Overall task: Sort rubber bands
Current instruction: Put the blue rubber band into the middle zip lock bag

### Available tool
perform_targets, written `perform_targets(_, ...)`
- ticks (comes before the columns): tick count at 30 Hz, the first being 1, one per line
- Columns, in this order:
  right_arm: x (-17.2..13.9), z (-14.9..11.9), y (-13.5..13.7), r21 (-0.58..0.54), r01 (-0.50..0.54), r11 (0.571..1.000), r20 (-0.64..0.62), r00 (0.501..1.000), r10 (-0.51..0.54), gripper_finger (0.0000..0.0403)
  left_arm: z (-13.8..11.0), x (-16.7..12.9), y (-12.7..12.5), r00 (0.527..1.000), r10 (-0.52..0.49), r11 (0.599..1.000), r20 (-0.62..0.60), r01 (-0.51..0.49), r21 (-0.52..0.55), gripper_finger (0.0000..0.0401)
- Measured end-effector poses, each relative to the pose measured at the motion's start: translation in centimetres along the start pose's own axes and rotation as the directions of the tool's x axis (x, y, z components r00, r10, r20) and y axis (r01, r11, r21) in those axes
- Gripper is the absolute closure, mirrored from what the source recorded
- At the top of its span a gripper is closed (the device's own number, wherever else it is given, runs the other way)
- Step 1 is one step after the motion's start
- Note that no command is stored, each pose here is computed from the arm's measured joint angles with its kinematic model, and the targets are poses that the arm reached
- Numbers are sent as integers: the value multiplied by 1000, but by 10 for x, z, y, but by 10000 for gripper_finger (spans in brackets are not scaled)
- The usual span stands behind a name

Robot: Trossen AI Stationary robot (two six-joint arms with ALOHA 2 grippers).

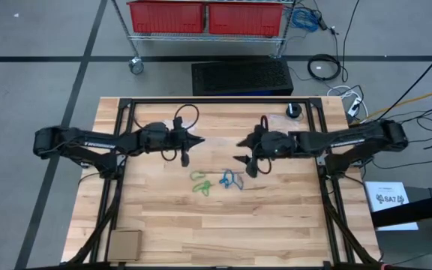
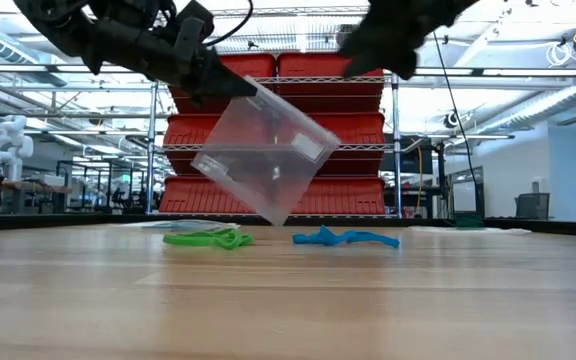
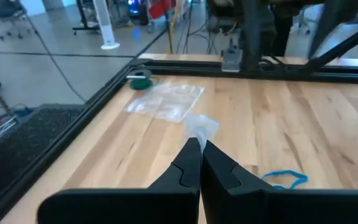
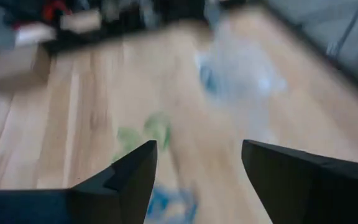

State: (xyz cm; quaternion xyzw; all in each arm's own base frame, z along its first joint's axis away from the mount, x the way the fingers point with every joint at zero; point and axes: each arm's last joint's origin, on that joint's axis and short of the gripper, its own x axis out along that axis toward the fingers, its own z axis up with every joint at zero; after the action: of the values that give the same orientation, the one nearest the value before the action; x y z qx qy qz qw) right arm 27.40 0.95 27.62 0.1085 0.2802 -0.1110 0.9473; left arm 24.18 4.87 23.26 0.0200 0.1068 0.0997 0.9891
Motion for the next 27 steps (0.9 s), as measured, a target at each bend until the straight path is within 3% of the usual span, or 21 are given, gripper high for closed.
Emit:
perform_targets(3, 10, -26, 6, 90, -9, 996, -142, 990, 22, 172, 3, -6, 5, 1000, 19, 1000, -1, -19, 4, 401)
perform_targets(7, 36, -68, 16, 210, 10, 978, -218, 975, 37, 171, 4, -10, 9, 999, 33, 999, -6, -33, 2, 401)
perform_targets(11, 60, -98, 25, 230, 125, 965, -241, 968, -68, 171, 4, -11, 9, 999, 33, 999, -10, -33, 1, 401)
perform_targets(19, 96, -135, 36, 265, 252, 931, -301, 939, -168, 171, 4, -11, 9, 1000, 27, 999, -15, -27, 18, 401)
perform_targets(24, 106, -141, 36, 275, 258, 926, -292, 940, -175, 173, 3, -11, 9, 999, 27, 999, -18, -27, 18, 401)
perform_targets(27, 105, -141, 36, 283, 260, 923, -294, 940, -174, 198, 3, -11, 9, 999, 29, 999, -19, -28, 19, 401)
